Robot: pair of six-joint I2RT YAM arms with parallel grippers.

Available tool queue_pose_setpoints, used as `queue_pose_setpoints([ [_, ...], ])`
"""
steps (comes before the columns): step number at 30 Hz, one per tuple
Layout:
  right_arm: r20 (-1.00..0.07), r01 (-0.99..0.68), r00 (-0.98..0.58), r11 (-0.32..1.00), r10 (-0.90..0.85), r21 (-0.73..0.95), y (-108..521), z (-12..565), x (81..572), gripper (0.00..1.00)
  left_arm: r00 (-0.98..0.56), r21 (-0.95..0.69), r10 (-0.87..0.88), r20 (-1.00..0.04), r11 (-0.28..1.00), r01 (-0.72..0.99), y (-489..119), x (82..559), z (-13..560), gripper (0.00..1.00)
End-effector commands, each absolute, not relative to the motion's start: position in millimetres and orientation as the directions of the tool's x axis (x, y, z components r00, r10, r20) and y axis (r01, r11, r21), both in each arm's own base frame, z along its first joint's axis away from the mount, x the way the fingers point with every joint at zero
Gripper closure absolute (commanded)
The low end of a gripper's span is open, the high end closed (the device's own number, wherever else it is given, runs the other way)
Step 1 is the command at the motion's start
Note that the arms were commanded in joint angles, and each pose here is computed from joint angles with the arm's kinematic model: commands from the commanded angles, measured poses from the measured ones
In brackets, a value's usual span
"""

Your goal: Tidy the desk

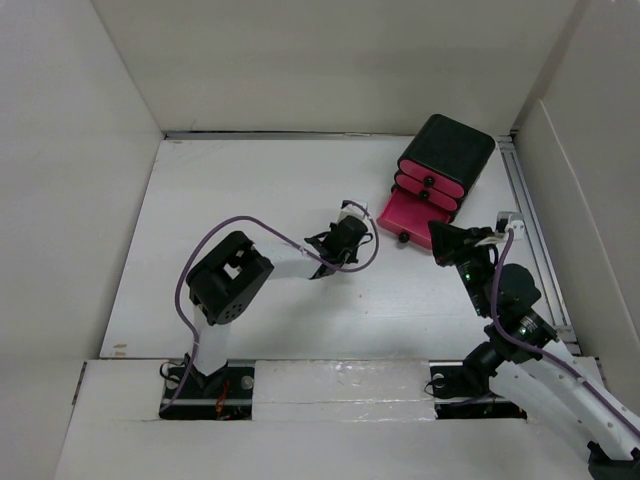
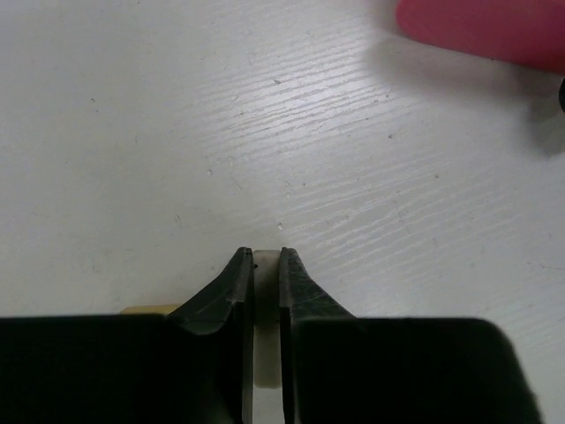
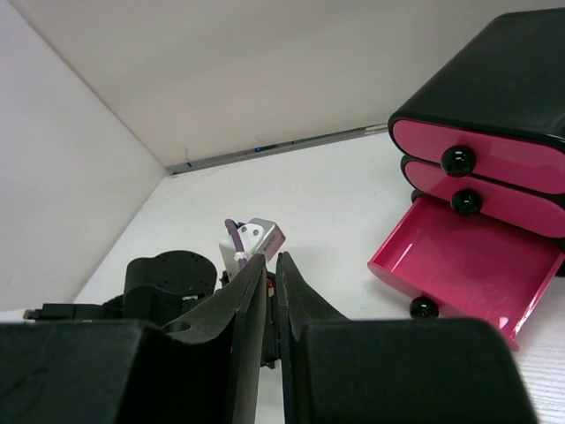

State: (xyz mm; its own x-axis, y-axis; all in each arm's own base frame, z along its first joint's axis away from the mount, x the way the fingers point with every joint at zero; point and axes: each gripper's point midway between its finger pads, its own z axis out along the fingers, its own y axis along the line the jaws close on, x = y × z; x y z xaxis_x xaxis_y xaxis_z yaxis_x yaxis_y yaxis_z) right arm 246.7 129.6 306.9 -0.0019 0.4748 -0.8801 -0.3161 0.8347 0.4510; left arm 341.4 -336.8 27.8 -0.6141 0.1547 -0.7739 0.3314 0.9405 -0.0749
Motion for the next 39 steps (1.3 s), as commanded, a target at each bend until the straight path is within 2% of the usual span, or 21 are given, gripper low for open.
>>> queue_pose_setpoints([
  [1,-0.861,-0.350,0.038,0.814,0.507,0.464,130,325,243,0.84,-0.607,-0.080,0.146,-0.781,0.941,0.330,-342,345,36,1.00],
  [4,-0.858,-0.354,0.039,0.810,0.512,0.467,130,326,242,0.84,-0.570,-0.127,0.116,-0.814,0.921,0.369,-359,352,69,1.00],
  [5,-0.859,-0.356,0.037,0.810,0.511,0.466,131,325,242,0.84,-0.539,-0.167,0.080,-0.839,0.904,0.394,-375,360,98,1.00],
  [11,-0.860,-0.358,0.034,0.810,0.509,0.465,131,325,242,0.84,-0.488,-0.295,-0.024,-0.873,0.822,0.487,-429,379,157,1.00],
  [13,-0.859,-0.358,0.036,0.809,0.510,0.466,131,325,242,0.84,-0.501,-0.314,-0.032,-0.865,0.812,0.491,-445,387,151,1.00],
  [15,-0.858,-0.360,0.038,0.808,0.512,0.466,130,326,241,0.84,-0.483,-0.356,-0.085,-0.871,0.787,0.503,-465,399,172,1.00],
  [16,-0.856,-0.361,0.043,0.807,0.515,0.468,129,327,240,0.84,-0.501,-0.364,-0.081,-0.862,0.787,0.498,-472,403,159,1.00],
  [17,-0.856,-0.362,0.042,0.806,0.515,0.467,129,327,239,0.84,-0.491,-0.395,-0.119,-0.863,0.765,0.509,-485,409,176,1.00],
  [19,-0.855,-0.359,0.045,0.807,0.516,0.469,128,327,239,0.84,-0.513,-0.406,-0.100,-0.852,0.744,0.530,-499,411,163,0.86],
  [20,-0.857,-0.359,0.043,0.808,0.513,0.466,128,326,239,0.84,-0.531,-0.407,-0.083,-0.843,0.744,0.530,-505,413,160,0.63],
  [21,-0.857,-0.360,0.044,0.808,0.514,0.467,128,327,239,0.84,-0.531,-0.407,-0.083,-0.843,0.744,0.530,-505,413,160,0.63],
  [22,-0.855,-0.361,0.044,0.806,0.516,0.468,128,328,238,0.84,-0.542,-0.400,-0.070,-0.838,0.754,0.521,-501,411,151,0.53],
  [26,-0.855,-0.369,0.041,0.803,0.517,0.468,130,327,238,0.84,-0.519,-0.362,-0.071,-0.852,0.795,0.487,-474,404,145,0.39],
  [27,-0.856,-0.372,0.038,0.802,0.516,0.467,131,327,238,0.84,-0.489,-0.354,-0.085,-0.868,0.798,0.489,-466,402,163,0.38],
  [29,-0.856,-0.379,0.037,0.800,0.516,0.466,132,328,238,0.85,-0.483,-0.311,-0.064,-0.873,0.836,0.451,-441,396,147,0.38],
  [30,-0.858,-0.372,0.035,0.803,0.513,0.466,132,327,239,0.84,-0.458,-0.312,-0.085,-0.885,0.838,0.448,-431,392,167,0.39],
  [32,-0.857,-0.369,0.036,0.804,0.514,0.466,131,326,239,0.84,-0.469,-0.263,-0.055,-0.881,0.882,0.390,-400,381,143,0.42],
  [33,-0.857,-0.370,0.035,0.804,0.513,0.466,132,326,240,0.85,-0.455,-0.266,-0.078,-0.887,0.891,0.367,-384,379,156,0.41],
  [35,-0.860,-0.375,0.029,0.803,0.510,0.464,134,325,240,0.85,-0.496,-0.212,-0.048,-0.867,0.936,0.281,-349,366,124,0.37],
  [36,-0.858,-0.376,0.030,0.802,0.512,0.465,134,325,240,0.84,-0.500,-0.213,-0.060,-0.864,0.944,0.254,-338,360,127,0.33],
  [39,-0.860,-0.376,0.022,0.801,0.510,0.466,136,323,242,0.85,-0.549,-0.191,-0.074,-0.832,0.969,0.159,-302,339,99,0.30],
])
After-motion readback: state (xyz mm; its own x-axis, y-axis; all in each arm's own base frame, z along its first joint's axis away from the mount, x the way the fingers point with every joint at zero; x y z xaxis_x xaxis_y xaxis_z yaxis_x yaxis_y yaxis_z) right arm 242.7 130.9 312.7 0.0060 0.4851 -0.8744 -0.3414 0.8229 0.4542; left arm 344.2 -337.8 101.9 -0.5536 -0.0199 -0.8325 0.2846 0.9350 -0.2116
